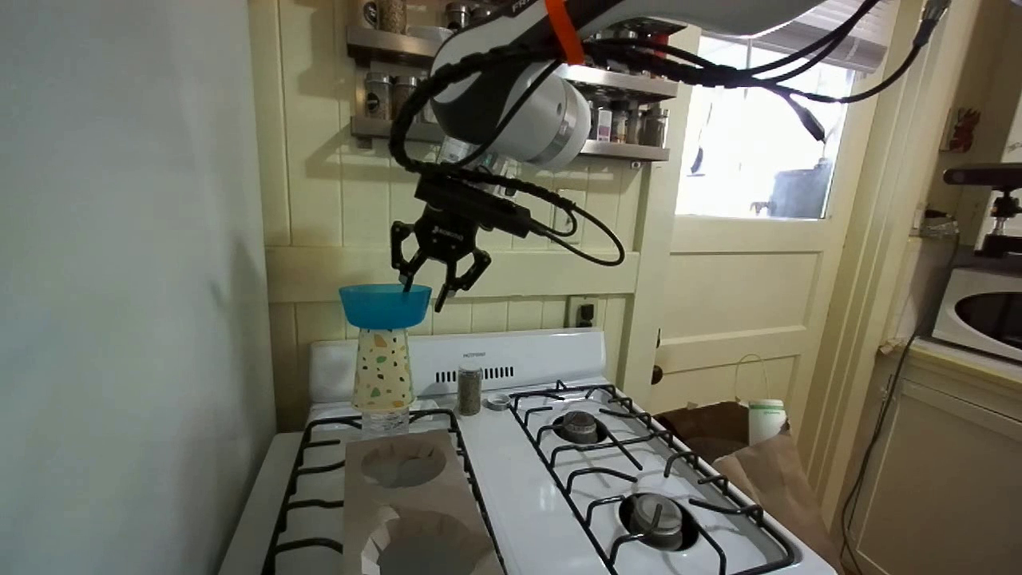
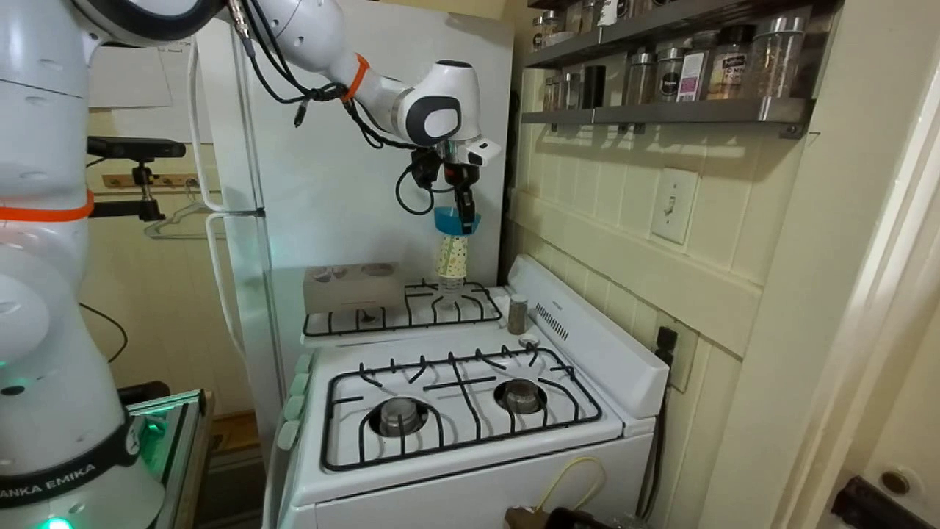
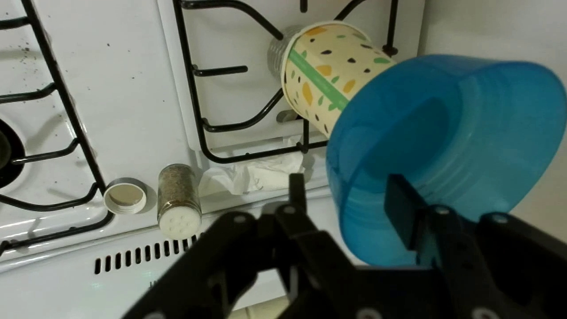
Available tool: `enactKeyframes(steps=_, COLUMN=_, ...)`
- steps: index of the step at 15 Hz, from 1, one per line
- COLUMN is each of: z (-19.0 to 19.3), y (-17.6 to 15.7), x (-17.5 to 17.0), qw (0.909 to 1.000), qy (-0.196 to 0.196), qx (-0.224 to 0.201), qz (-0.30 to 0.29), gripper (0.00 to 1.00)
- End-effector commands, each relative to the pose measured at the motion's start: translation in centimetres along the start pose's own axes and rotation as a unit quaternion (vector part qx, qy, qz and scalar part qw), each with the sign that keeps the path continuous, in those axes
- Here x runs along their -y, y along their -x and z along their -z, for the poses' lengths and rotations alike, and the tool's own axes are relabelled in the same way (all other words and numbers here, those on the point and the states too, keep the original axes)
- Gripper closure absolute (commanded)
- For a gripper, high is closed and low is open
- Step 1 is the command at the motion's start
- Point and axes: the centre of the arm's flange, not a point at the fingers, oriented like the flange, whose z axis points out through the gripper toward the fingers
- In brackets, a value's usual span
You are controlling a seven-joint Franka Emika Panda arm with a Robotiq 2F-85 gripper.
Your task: Move the bowl and cup to the right side of the stove
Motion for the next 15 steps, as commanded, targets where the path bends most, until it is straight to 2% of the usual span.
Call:
enactKeyframes(steps=1, z=0.1, y=-0.5, x=0.8, qw=0.9998, qy=0.01, qx=0.008, qz=-0.012, gripper=0.81)
enactKeyframes(steps=3, z=0.6, y=-0.5, x=0.9, qw=0.9998, qy=0.009, qx=0.007, qz=-0.014, gripper=0.96)
enactKeyframes(steps=4, z=1.0, y=-0.5, x=0.9, qw=0.9998, qy=0.008, qx=0.005, qz=-0.015, gripper=1.0)
enactKeyframes(steps=7, z=2.5, y=-0.3, x=1.0, qw=0.9998, qy=0.002, qx=-0.002, qz=-0.02, gripper=1.0)
enactKeyframes(steps=9, z=4.6, y=0.4, x=-0.1, qw=0.9993, qy=-0.008, qx=-0.023, qz=-0.028, gripper=0.99)
enactKeyframes(steps=10, z=5.5, y=0.8, x=-0.8, qw=0.999, qy=0.001, qx=-0.031, qz=-0.032, gripper=0.99)
enactKeyframes(steps=11, z=6.2, y=1.2, x=-2.4, qw=0.9971, qy=0.031, qx=-0.049, qz=-0.049, gripper=0.99)
enactKeyframes(steps=15, z=6.4, y=2.5, x=-9.4, qw=0.983, qy=0.097, qx=-0.091, qz=-0.127, gripper=0.99)
